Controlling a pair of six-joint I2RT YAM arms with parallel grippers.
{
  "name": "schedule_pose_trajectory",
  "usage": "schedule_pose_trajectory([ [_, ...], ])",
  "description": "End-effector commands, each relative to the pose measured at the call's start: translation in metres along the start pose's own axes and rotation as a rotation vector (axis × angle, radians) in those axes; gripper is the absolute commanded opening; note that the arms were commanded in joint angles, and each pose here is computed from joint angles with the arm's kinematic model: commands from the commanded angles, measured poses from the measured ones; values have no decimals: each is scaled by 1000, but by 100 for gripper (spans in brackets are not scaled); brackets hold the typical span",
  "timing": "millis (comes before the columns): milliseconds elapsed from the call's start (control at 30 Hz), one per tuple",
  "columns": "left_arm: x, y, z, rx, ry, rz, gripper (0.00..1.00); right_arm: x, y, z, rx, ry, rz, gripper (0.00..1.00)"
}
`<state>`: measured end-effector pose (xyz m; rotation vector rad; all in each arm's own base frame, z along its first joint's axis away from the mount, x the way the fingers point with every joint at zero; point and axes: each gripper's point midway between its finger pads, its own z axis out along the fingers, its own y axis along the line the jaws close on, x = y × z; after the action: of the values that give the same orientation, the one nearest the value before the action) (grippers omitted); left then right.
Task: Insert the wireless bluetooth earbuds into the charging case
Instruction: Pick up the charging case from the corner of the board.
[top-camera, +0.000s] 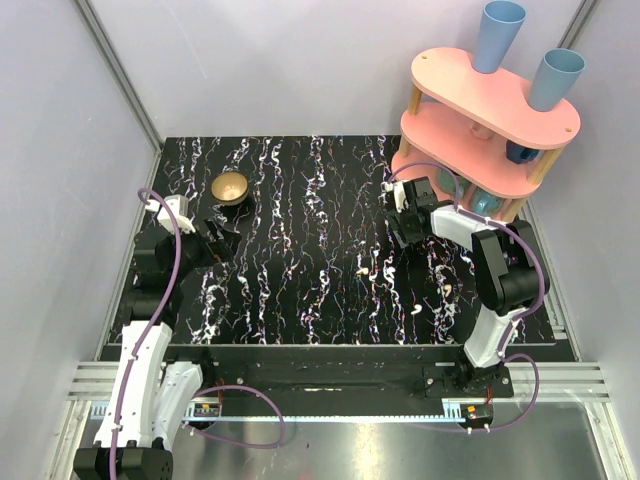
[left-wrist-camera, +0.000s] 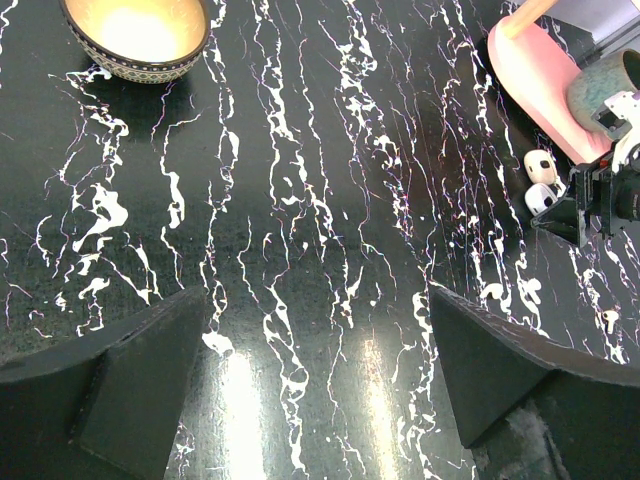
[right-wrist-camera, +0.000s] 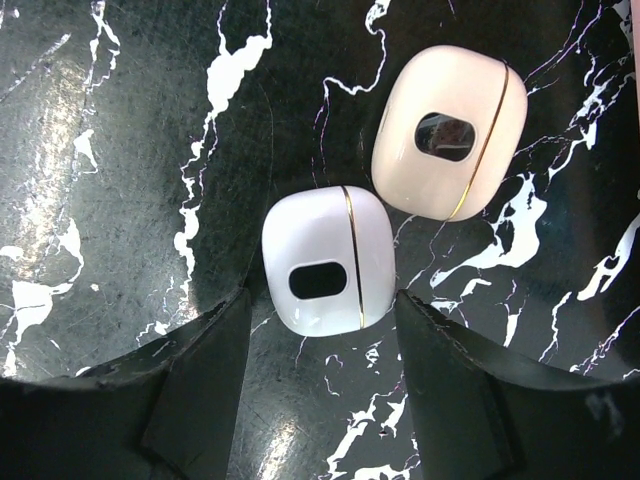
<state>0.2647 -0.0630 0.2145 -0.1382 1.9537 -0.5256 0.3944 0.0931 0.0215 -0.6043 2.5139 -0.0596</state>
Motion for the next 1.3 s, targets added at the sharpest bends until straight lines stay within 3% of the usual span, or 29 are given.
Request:
schedule_pose_trajectory([
  [0, -21, -11, -4, 39, -65, 15, 99, -19, -4, 0, -16, -55, -8, 68],
  [333, -21, -10, -4, 35, -66, 14, 99, -22, -1, 7, -44, -57, -11, 69],
  [1000, -20, -10, -4, 33, -64, 13, 99, -9, 6, -8, -76, -21, 7, 63],
  [1267, -20, -9, -3, 33, -62, 12, 99, -10, 7, -8, -80, -19, 3, 65],
])
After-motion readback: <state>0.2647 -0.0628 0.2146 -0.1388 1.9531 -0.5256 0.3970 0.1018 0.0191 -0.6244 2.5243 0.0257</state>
